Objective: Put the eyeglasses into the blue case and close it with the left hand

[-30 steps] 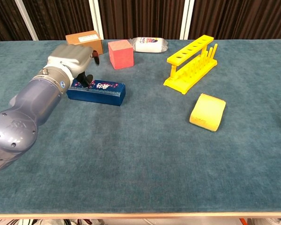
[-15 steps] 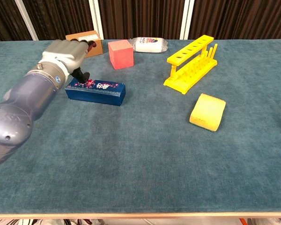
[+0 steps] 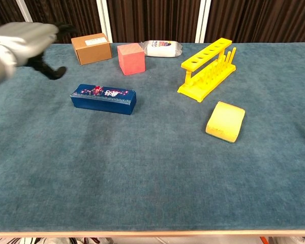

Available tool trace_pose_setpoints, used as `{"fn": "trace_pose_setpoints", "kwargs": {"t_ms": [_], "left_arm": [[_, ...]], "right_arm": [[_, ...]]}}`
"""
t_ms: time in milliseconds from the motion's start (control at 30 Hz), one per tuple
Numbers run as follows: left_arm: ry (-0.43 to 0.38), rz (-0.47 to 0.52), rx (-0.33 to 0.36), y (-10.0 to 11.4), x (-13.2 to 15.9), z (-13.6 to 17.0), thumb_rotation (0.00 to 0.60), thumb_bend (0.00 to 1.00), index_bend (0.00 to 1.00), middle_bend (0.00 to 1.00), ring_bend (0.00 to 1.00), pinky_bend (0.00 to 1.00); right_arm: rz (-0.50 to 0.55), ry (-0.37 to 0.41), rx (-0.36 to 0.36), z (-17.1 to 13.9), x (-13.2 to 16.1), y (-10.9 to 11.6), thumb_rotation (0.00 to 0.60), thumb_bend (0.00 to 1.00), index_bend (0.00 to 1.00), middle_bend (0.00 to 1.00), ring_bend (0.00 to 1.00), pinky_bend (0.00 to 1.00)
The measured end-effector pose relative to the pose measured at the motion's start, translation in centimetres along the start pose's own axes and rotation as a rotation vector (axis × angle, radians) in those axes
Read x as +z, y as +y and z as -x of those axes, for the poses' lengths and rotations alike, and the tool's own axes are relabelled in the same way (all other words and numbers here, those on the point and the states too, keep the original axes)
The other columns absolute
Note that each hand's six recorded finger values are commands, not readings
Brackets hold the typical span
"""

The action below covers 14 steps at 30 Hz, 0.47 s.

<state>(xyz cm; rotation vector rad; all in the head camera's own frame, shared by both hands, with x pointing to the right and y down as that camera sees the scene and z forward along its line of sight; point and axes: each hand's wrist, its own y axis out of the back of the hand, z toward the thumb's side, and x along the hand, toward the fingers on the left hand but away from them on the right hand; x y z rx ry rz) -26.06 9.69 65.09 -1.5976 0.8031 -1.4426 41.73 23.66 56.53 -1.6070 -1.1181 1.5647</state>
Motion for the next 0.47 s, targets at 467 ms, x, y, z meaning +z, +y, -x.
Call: {"fn": "trace_pose_setpoints", "kwargs": {"t_ms": [467], "left_arm": [[-0.013, 0.082, -0.005, 4.3, -8.5, 13.4, 0.6, 0.43, 0.0, 0.0, 0.0, 0.0]], "right_arm": [[-0.002, 0.024, -0.027, 0.0, 0.2, 0.3, 0.6, 0.17, 0.02, 0.0, 0.09, 0.19]]}}
